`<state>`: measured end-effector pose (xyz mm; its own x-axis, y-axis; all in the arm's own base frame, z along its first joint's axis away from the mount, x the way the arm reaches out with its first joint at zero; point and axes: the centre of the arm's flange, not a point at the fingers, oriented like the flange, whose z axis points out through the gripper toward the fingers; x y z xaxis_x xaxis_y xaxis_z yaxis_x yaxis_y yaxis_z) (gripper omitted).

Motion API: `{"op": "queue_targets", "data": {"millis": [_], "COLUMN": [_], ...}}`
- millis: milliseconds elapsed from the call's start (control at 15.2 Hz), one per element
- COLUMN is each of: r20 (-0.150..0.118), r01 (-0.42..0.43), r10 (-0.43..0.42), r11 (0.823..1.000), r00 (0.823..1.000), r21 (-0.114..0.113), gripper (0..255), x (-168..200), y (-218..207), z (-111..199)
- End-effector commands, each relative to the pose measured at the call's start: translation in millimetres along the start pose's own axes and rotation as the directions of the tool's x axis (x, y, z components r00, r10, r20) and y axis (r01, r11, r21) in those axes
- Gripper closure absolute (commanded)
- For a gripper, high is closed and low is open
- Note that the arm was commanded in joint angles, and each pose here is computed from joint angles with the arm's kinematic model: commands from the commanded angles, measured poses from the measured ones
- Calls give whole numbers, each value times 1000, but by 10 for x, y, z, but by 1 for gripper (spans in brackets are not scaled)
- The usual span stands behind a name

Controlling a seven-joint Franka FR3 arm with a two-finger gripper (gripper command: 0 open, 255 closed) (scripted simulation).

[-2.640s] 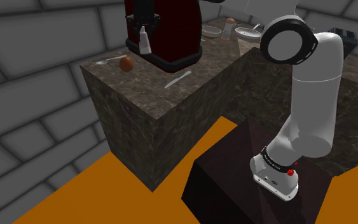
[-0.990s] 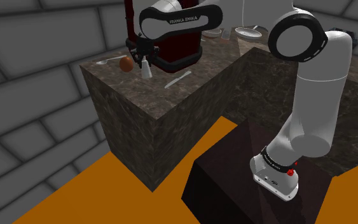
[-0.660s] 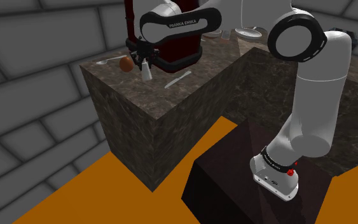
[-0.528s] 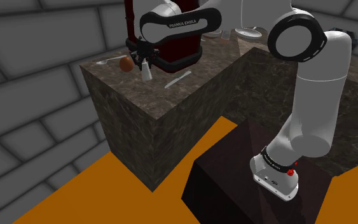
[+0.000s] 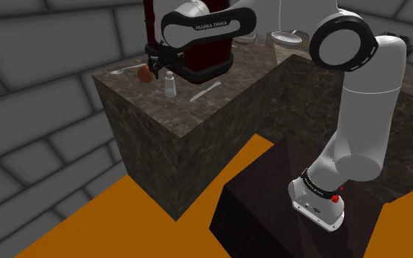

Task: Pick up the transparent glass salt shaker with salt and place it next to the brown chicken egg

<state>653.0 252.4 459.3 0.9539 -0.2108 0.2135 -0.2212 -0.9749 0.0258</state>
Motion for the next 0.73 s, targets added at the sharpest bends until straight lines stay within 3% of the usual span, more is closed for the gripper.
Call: {"op": "queue_targets", "data": {"millis": [0,132,660], "r20": [0,0,0], "r01": [0,0,0], "r10": [0,0,0], "r11": [1000,1000,1000], "r00": [1000,1000,1000], "r21": [0,0,0], "gripper": [0,0,0], "x": [-1,-1,-1], "y": [2,2,2], "z": [-208,-444,-444]}}
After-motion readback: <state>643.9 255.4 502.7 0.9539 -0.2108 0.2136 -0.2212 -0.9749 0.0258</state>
